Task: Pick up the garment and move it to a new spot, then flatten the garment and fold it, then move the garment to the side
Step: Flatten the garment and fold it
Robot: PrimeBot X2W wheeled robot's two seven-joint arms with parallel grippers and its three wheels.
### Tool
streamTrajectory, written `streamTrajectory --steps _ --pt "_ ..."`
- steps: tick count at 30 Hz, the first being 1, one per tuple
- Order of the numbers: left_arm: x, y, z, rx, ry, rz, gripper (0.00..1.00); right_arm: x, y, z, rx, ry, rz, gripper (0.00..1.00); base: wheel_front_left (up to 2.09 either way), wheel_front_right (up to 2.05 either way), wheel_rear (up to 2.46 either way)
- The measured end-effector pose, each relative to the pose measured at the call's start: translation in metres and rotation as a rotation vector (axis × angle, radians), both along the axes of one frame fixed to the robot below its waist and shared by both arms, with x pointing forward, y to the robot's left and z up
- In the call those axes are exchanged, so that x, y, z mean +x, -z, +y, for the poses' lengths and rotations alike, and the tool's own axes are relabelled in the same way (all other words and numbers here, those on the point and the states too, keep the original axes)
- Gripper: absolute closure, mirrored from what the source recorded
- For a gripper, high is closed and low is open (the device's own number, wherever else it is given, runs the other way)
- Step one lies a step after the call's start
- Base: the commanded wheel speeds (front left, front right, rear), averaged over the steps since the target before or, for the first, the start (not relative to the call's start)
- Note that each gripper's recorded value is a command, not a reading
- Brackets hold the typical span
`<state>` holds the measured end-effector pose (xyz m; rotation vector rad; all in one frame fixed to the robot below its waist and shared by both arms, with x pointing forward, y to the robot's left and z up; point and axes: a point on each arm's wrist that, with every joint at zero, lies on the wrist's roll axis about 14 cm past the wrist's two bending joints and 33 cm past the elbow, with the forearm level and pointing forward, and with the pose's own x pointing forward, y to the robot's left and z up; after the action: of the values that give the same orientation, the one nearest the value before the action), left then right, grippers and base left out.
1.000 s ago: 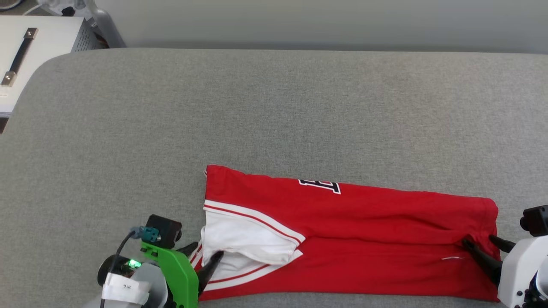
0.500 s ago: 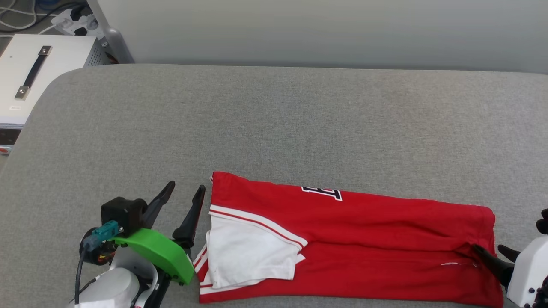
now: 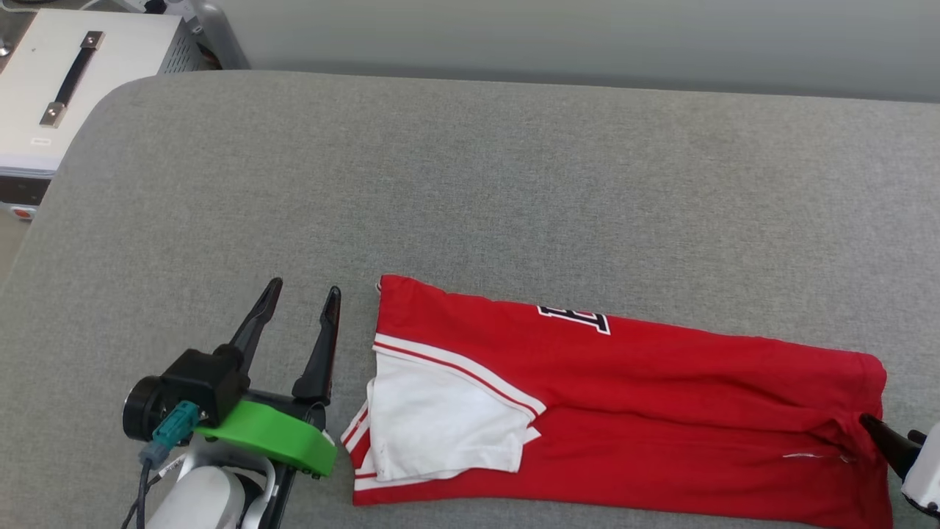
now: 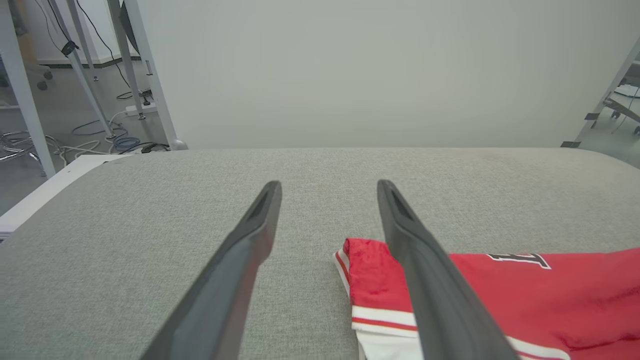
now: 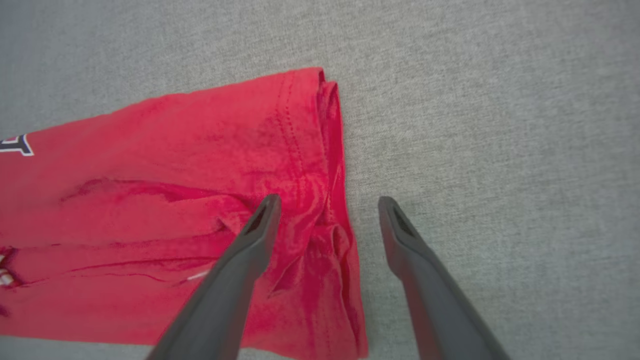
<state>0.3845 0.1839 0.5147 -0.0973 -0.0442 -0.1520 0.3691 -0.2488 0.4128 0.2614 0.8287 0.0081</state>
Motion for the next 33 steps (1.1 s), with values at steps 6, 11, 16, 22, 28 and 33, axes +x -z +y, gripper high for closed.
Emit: streamTrajectory --steps 6,11,16,22,28,33 --pt "-0.002 0.014 0.007 -0.001 -0.016 0.024 0.0 -0.006 0.025 0.004 0.021 0.021 0.098 0.0 0.0 0.0 0.0" --pt "-0.003 0.024 0.012 -0.002 -0.028 0.047 0.0 -0.005 0.035 0.01 0.04 0.018 0.133 0.0 0.0 0.0 0.0" --pt "-0.001 0.033 0.015 -0.002 -0.038 0.064 0.0 -0.006 0.05 0.033 0.099 -0.024 0.183 0.0 0.0 0.0 0.0" --pt "-0.001 0.032 0.017 0.006 -0.037 0.06 0.0 -0.008 0.052 0.054 0.143 -0.072 0.192 0.0 0.0 0.0 0.0" --pt "-0.001 0.031 0.016 0.006 -0.037 0.057 0.0 -0.009 0.054 0.062 0.149 -0.095 0.189 0.52 0.0 0.0 0.0" --pt "-0.003 0.032 0.017 0.01 -0.033 0.059 0.0 -0.009 0.056 0.058 0.129 -0.095 0.17 1.0 0.0 0.0 0.0"
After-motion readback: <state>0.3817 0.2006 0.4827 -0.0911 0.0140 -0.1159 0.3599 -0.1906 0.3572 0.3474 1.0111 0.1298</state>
